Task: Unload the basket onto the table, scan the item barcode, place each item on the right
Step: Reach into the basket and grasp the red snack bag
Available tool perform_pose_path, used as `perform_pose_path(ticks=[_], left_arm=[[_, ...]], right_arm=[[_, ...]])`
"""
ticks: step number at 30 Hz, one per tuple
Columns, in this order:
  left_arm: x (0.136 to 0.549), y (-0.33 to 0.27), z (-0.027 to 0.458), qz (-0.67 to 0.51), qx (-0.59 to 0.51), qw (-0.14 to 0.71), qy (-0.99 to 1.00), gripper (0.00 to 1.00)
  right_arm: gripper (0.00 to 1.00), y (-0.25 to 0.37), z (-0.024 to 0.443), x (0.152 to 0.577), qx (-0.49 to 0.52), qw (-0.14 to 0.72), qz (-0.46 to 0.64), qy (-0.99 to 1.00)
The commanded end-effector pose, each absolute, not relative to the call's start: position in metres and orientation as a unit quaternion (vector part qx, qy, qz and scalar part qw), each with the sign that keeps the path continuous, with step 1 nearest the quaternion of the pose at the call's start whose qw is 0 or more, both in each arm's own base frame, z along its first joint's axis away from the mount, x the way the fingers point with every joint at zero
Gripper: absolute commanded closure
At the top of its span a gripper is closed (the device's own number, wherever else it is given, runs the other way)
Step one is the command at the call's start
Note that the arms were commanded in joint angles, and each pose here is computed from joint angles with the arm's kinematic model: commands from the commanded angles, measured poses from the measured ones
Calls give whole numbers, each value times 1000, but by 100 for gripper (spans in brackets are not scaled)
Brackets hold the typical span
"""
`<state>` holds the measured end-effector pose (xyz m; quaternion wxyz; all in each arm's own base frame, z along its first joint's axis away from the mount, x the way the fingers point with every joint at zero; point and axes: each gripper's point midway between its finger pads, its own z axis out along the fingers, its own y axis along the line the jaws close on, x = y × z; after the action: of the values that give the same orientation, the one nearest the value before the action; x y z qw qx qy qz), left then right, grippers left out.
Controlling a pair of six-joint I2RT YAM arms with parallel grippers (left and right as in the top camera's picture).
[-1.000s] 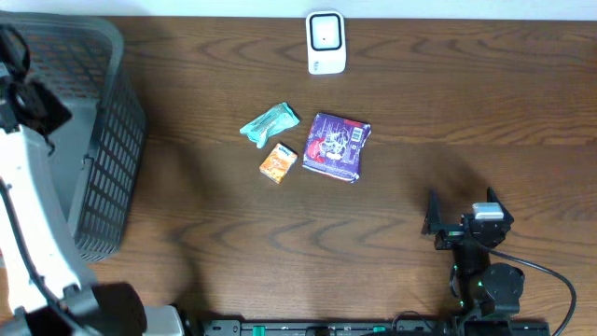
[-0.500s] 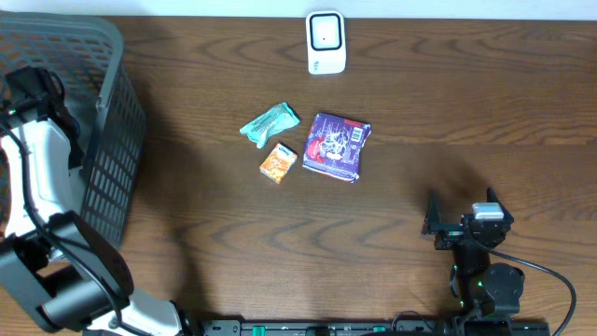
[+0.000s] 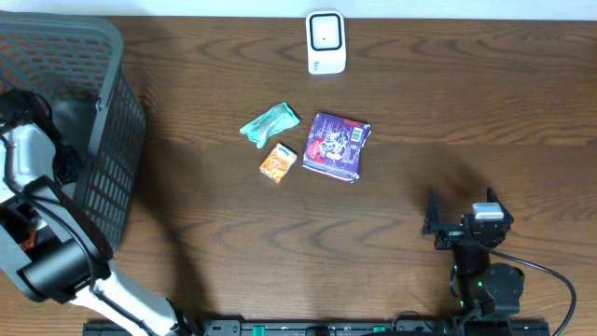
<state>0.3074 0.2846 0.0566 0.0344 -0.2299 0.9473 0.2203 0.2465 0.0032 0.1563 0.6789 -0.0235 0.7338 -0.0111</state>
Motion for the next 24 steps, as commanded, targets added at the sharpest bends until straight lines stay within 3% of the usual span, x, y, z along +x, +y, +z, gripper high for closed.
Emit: perform_pose_path(ticks=[1,4,11,24], left_arm=[[304,292,43,223,-198,15,954,28],[302,296,35,222,-172,3,960,32],[291,321,44,281,-168,-16,945,32],[298,321,31,210,-134,24,968,32]], right_arm=[[1,5,155,246,-30,677,-13,735],[1,5,155,246,-30,677,-13,735],[1,5,155,246,-30,677,-13,735],[1,5,155,246,-30,677,-13,735]])
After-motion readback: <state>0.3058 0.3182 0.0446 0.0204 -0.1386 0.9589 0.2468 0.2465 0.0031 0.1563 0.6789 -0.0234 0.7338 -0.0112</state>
